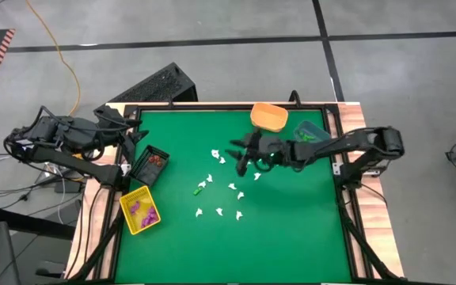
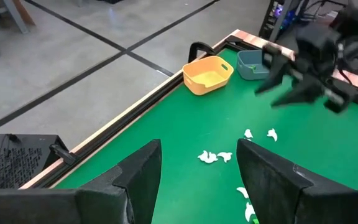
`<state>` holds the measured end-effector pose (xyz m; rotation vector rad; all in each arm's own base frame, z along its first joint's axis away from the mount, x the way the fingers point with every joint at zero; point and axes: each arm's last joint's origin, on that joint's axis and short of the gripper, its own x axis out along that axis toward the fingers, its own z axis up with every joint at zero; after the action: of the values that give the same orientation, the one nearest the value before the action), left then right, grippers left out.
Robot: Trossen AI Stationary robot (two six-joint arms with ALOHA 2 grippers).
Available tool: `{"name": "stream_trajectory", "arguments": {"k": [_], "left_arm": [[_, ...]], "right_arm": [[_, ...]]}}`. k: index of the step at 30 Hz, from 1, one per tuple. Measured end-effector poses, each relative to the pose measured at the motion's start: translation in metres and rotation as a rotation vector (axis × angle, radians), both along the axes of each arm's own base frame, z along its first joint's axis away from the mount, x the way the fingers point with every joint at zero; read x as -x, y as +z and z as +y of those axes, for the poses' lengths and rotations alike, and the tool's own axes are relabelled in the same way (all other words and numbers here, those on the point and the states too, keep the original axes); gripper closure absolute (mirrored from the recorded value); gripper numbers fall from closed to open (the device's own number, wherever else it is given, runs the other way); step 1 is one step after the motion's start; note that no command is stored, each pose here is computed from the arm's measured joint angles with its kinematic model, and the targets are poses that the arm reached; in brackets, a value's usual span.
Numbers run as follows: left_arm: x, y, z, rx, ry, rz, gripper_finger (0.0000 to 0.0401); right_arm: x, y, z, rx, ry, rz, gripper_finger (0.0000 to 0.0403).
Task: Sort Halloween decoration
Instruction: Put the green skeleton toy into the gray bin
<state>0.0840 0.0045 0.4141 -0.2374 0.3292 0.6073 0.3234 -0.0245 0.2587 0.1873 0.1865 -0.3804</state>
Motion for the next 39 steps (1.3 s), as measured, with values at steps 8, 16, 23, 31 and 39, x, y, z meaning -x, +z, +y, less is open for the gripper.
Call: {"name": "stream_trajectory", "arguments": {"k": [8,16,23,31,39], "left_arm": [[0.000,0.000,0.000,0.002,-0.004,0.001,0.0202],[0.000,-0.001,0.000,0.001,-0.005,0.010,0.0202],[0.001,-0.002,0.000,0.000,-0.005,0.021,0.0202],[0.001,-0.002,0.000,0.007,-0.001,0.023,0.0202],[0.002,-0.004,0.000,0.009,0.002,0.038,0.0202]], "right_arm": [[-0.062,-0.023,0.023,-0.015,0.266,0.149,0.0221],[-0.119,-0.024,0.032,0.096,0.481,0.293,0.0221],[-0.150,-0.031,0.034,0.170,0.611,0.371,0.0221],[-0.165,-0.057,0.038,0.258,0.704,0.455,0.0221],[-0.170,-0.080,0.038,0.259,0.738,0.485,0.0221]]}}
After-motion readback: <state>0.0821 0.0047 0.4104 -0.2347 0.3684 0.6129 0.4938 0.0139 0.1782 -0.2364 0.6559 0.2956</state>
